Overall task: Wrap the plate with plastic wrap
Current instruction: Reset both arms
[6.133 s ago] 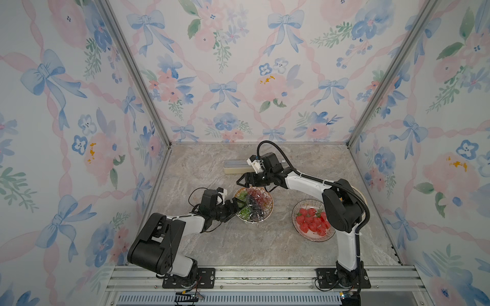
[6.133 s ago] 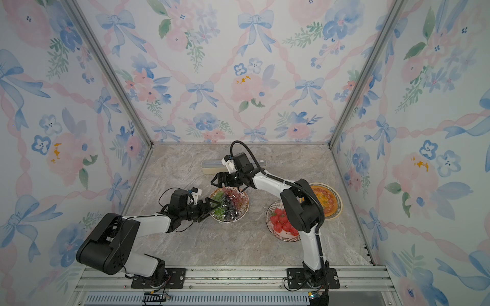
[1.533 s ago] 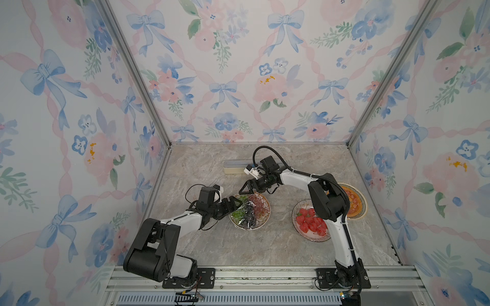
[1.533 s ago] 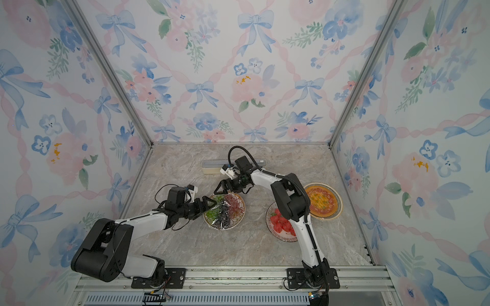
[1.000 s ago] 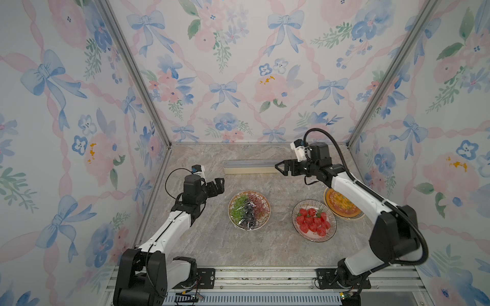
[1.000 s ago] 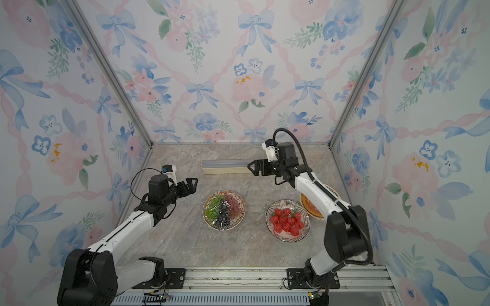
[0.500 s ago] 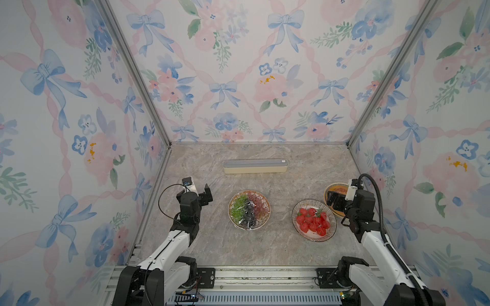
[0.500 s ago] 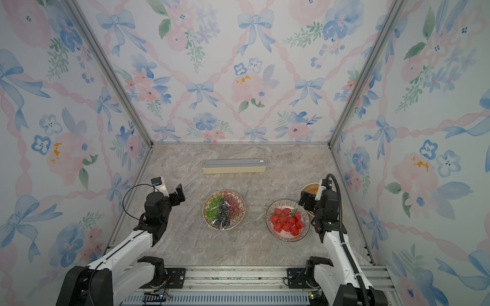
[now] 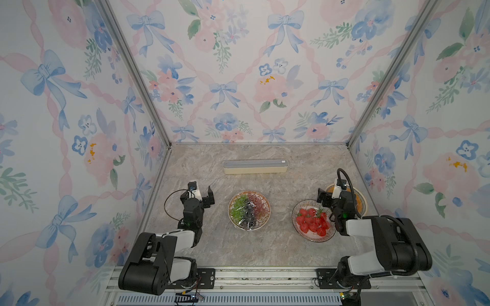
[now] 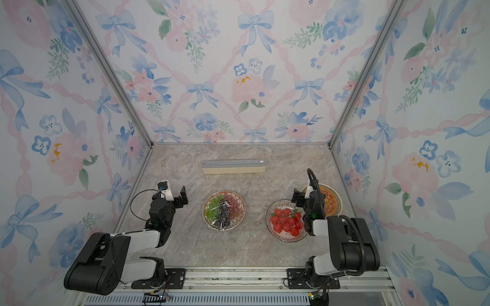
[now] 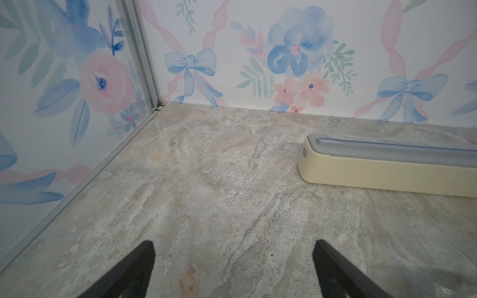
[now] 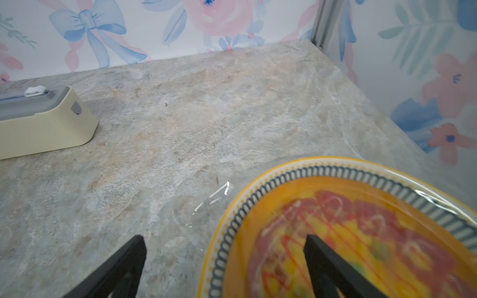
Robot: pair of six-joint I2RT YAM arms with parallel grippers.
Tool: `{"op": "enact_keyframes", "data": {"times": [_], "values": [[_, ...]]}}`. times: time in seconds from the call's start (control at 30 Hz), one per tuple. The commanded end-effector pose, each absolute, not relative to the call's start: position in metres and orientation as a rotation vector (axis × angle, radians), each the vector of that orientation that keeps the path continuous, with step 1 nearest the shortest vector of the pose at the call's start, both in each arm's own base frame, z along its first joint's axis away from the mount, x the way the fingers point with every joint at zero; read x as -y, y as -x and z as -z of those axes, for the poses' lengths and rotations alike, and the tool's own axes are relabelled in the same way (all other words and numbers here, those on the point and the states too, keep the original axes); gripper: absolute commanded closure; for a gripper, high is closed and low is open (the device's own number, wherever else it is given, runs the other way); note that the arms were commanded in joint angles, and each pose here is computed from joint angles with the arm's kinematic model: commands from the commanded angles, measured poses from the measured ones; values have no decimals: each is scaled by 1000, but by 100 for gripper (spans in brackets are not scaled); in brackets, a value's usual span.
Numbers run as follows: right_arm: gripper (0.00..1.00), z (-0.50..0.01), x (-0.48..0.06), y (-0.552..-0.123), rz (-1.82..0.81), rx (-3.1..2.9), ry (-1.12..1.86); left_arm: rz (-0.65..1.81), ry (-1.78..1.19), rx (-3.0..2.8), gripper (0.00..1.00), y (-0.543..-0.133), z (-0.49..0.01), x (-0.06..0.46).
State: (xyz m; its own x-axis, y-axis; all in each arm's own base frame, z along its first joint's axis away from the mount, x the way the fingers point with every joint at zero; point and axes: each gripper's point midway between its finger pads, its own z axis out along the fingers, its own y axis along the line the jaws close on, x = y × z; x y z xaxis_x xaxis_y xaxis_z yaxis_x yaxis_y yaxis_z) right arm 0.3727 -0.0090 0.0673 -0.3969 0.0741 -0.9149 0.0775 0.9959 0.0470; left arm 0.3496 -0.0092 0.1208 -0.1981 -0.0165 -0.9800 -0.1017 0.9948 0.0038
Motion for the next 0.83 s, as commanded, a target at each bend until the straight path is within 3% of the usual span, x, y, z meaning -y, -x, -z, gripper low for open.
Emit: {"op": "enact_keyframes", "data": {"times": [0.0, 0.8], "values": [[3, -100, 10, -385, 55, -1861, -81, -85, -27, -1632, 2, -358, -151, 22], [3, -99, 13, -395, 85, -1881, -102, -70, 36, -1657, 2, -368, -128, 8]]}}
